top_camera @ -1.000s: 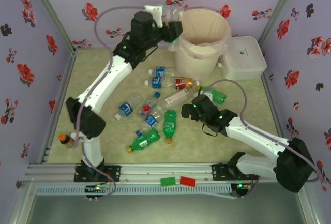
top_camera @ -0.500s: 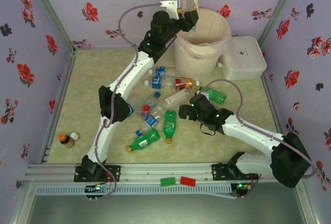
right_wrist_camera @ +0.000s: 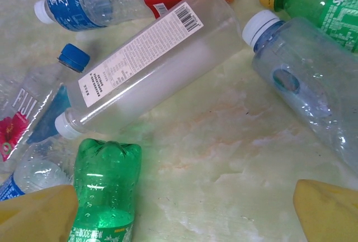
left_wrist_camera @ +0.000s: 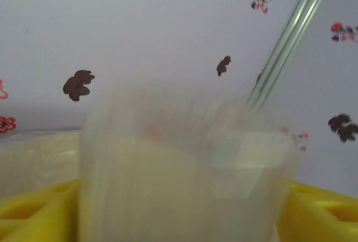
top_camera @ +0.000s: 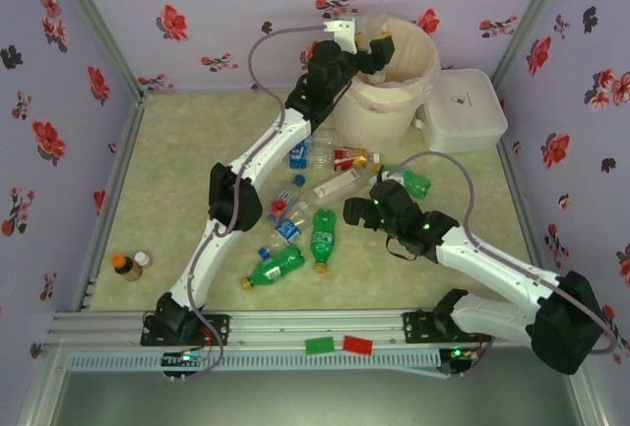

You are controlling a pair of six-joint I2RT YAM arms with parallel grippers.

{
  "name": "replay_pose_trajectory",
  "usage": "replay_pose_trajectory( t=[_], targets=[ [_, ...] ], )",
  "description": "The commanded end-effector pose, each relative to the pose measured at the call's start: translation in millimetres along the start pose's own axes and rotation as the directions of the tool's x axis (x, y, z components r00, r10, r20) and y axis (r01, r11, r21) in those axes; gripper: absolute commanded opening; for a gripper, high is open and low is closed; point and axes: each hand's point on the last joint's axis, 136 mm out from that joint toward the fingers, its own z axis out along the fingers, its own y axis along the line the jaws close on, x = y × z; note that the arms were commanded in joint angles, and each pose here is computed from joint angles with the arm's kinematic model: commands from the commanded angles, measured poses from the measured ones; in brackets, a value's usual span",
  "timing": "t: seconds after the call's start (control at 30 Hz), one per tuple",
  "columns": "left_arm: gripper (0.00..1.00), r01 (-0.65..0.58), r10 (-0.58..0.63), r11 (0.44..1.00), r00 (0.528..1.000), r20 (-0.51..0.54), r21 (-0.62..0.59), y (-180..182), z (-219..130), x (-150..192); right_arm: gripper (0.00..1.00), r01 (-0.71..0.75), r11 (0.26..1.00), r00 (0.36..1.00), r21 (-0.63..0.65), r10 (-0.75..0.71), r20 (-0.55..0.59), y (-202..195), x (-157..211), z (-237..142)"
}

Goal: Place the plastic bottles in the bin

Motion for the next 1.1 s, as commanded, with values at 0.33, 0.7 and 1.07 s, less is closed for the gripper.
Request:
replay_pose_trajectory(
  t=[0.33,0.7,1.07],
  targets=[
    [1.0,-0.027,0.02,0.996,0.997,0.074,0.087,-38.9,-22.0,-71.7,1.0,-0.007,0.993,0.999,0.114,0.002,0.044,-32.6,-2.0,-20.6],
    [1.0,-0.13,0.135,0.985,0.99,-0.036,0.115,-65.6,-98.4,-106.4,1.0,-0.025,0.983,1.0,0.181,0.022,0.015,-60.9,-14.6,-14.6],
    [1.0,-0.176,0.161,0.983,0.958,-0.236,-0.047,-12.9,-220.2,-43.7,1.0,-0.002,0.971,0.999,0.238,0.012,-0.037,-83.8,-32.0,-0.7]
  ],
)
